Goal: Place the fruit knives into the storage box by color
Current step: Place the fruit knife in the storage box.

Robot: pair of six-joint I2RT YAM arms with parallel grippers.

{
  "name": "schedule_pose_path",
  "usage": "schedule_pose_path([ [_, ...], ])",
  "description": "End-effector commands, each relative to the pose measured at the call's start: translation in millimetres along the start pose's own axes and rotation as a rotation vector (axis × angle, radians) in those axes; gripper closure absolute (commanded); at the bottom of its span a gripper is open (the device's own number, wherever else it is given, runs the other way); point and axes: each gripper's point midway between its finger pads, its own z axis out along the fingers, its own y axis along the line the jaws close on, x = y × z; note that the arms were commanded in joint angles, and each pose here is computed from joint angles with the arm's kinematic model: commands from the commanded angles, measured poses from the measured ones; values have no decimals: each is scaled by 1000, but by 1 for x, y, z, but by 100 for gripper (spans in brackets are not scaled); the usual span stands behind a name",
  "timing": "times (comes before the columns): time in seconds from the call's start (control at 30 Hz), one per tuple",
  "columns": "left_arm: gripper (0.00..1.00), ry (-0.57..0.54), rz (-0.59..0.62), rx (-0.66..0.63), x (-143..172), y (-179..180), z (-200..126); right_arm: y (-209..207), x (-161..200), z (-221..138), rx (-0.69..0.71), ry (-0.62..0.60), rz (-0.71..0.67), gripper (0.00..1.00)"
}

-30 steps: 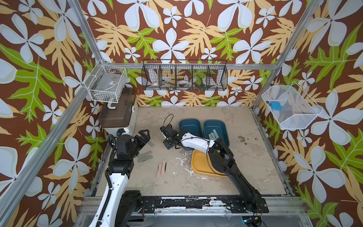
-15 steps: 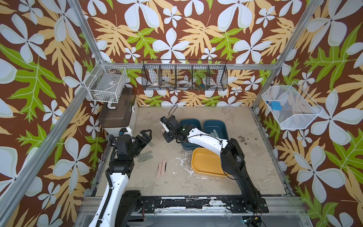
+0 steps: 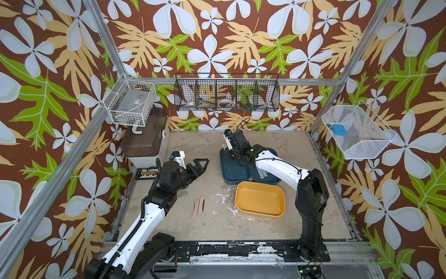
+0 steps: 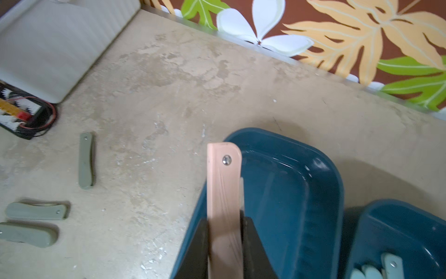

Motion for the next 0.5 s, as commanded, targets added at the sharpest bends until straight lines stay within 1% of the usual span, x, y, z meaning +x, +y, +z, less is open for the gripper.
schedule_pose_path([
  [0.0, 0, -19, 12, 40, 1, -16, 9, -21, 4, 4, 25, -15, 62, 80],
  [0.07, 0, 5, 12, 45, 10, -18, 16, -35, 16, 10, 49, 8, 79, 80],
  [0.2, 0, 29, 21, 36, 21, -20, 25, -50, 42, 27, 76, 61, 99, 80],
  [0.47, 0, 33, 28, 21, 25, -16, 27, -53, 85, 61, 89, 159, 106, 79],
])
